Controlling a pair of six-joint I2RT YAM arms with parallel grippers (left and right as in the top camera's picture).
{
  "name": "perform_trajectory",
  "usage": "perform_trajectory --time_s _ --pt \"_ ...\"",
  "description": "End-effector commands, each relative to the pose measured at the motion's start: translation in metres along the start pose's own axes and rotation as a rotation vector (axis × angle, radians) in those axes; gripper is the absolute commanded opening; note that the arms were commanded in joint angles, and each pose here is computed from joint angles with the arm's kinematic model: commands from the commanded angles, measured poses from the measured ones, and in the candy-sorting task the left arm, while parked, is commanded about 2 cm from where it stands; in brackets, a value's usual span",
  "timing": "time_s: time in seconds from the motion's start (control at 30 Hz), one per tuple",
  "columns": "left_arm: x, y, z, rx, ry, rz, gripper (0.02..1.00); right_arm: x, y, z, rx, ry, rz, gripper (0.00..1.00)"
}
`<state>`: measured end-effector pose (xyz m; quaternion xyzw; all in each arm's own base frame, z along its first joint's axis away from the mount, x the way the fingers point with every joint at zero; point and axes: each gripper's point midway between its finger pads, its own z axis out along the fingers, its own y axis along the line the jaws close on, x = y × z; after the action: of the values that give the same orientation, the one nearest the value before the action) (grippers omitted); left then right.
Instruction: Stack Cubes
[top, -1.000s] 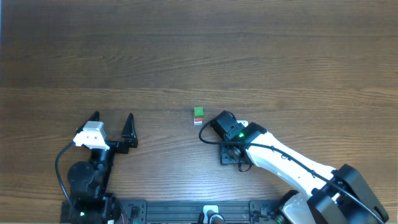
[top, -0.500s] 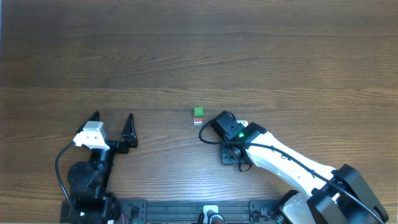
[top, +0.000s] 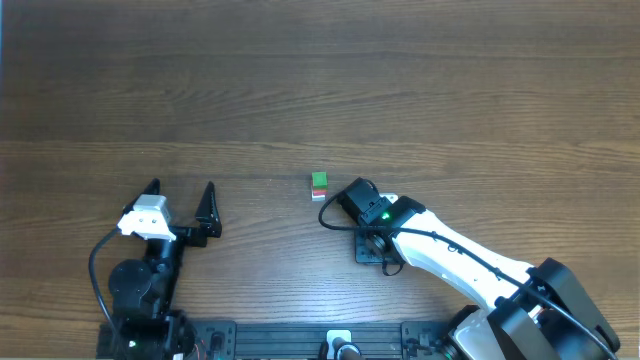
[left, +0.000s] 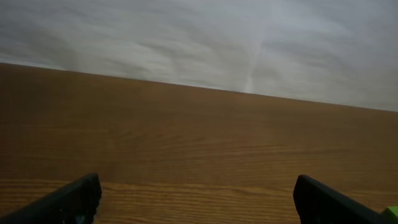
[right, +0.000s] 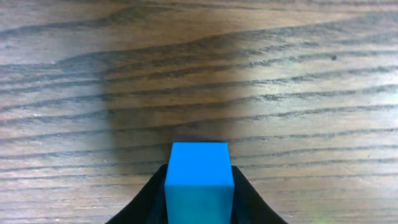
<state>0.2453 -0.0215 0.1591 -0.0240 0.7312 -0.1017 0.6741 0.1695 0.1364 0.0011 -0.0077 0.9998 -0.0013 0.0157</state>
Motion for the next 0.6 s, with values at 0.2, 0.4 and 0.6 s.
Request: perform_trajectory --time_s 0.2,0.4,0.6 --pt "0.001 0.002 0.0 -0.01 -0.003 0.011 0.998 0.001 -0.003 0.003 0.019 -0.002 0.002 0.121" --pt "0.001 0.002 0.0 -0.01 -0.003 0.011 1.0 -0.011 0.007 -0.01 -0.004 -0.024 0.002 0.084" --pt "0.001 0.002 0.0 -0.01 -0.003 0.011 0.998 -0.04 0.03 -0.06 -0.041 -0.076 -0.043 0.047"
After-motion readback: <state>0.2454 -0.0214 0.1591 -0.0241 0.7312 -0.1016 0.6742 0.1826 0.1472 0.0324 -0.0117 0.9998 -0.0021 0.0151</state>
